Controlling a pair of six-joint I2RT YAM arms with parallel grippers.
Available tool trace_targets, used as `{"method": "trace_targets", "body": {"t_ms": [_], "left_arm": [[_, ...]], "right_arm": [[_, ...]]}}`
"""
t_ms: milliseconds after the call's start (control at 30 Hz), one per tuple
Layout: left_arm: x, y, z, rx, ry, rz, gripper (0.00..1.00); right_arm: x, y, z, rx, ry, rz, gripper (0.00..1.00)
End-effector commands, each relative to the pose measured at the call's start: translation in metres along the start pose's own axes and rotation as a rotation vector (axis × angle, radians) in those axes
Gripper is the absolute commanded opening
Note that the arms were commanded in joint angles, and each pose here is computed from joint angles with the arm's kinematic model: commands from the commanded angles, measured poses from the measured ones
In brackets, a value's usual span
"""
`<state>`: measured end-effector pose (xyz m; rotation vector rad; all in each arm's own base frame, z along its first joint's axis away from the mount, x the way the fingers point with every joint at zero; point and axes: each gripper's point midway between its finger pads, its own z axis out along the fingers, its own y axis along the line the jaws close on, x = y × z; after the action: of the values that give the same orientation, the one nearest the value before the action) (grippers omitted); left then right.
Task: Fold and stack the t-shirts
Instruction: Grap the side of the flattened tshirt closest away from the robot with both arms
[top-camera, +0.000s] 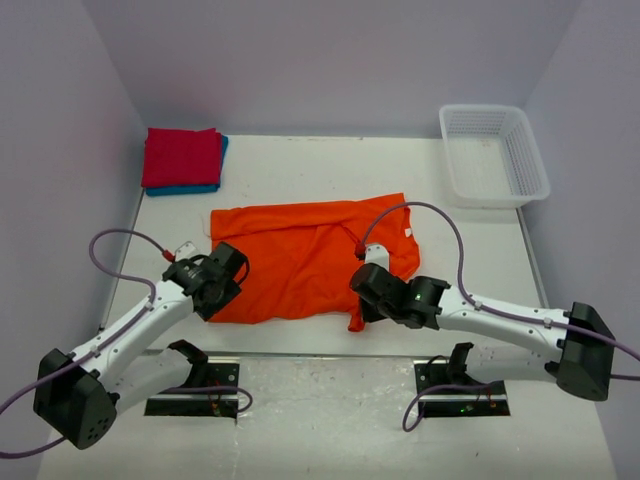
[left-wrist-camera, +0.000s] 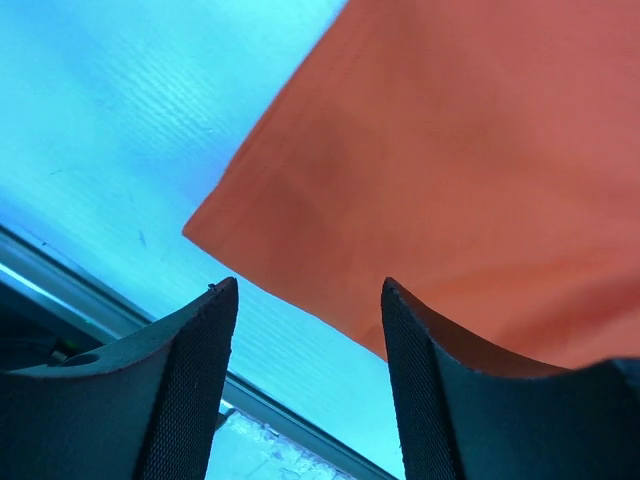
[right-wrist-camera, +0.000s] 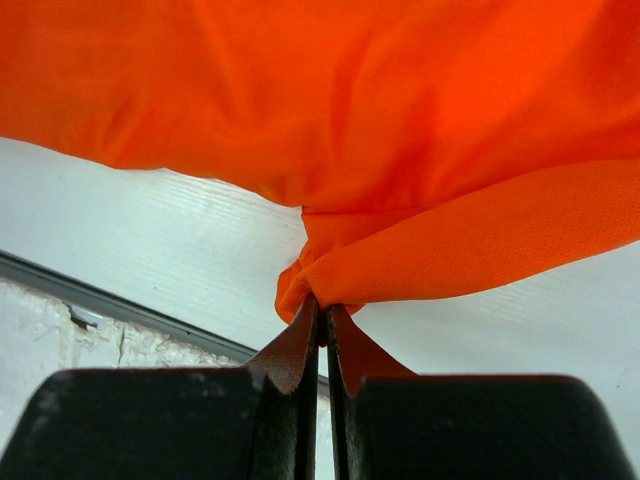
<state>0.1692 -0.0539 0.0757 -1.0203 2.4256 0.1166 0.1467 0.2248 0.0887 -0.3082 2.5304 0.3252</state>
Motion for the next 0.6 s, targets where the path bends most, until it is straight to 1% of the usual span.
{"method": "trace_targets", "body": {"t_ms": [0, 133, 167, 233, 333, 467, 567], "left_arm": [[0.004, 0.022, 0.008, -0.129, 0.011, -0.025, 0.60], [0.006, 0.030, 0.015, -0.181, 0.010, -0.050, 0.53], [0.006, 0.032, 0.015, -0.192, 0.010, -0.057, 0.50], [0.004, 0.031, 0.016, -0.188, 0.013, -0.060, 0.49], [0.003, 0.036, 0.013, -0.224, 0.025, -0.017, 0.47], [0.007, 0.052, 0.014, -0.333, 0.049, 0.058, 0.47], [0.013, 0.051, 0.018, -0.333, 0.068, 0.055, 0.47]], "right_arm": [[-0.011, 0.008, -0.003, -0.057, -0.047, -0.014, 0.00], [-0.009, 0.012, -0.004, -0.091, -0.049, -0.017, 0.00], [-0.008, 0.011, -0.004, -0.092, -0.050, -0.018, 0.00], [-0.006, 0.007, -0.004, -0.086, -0.049, -0.019, 0.00], [-0.006, 0.006, -0.005, -0.095, -0.051, -0.014, 0.00], [-0.006, 0.006, -0.006, -0.098, -0.055, -0.008, 0.00], [-0.005, 0.005, -0.005, -0.098, -0.054, 0.000, 0.00]]}}
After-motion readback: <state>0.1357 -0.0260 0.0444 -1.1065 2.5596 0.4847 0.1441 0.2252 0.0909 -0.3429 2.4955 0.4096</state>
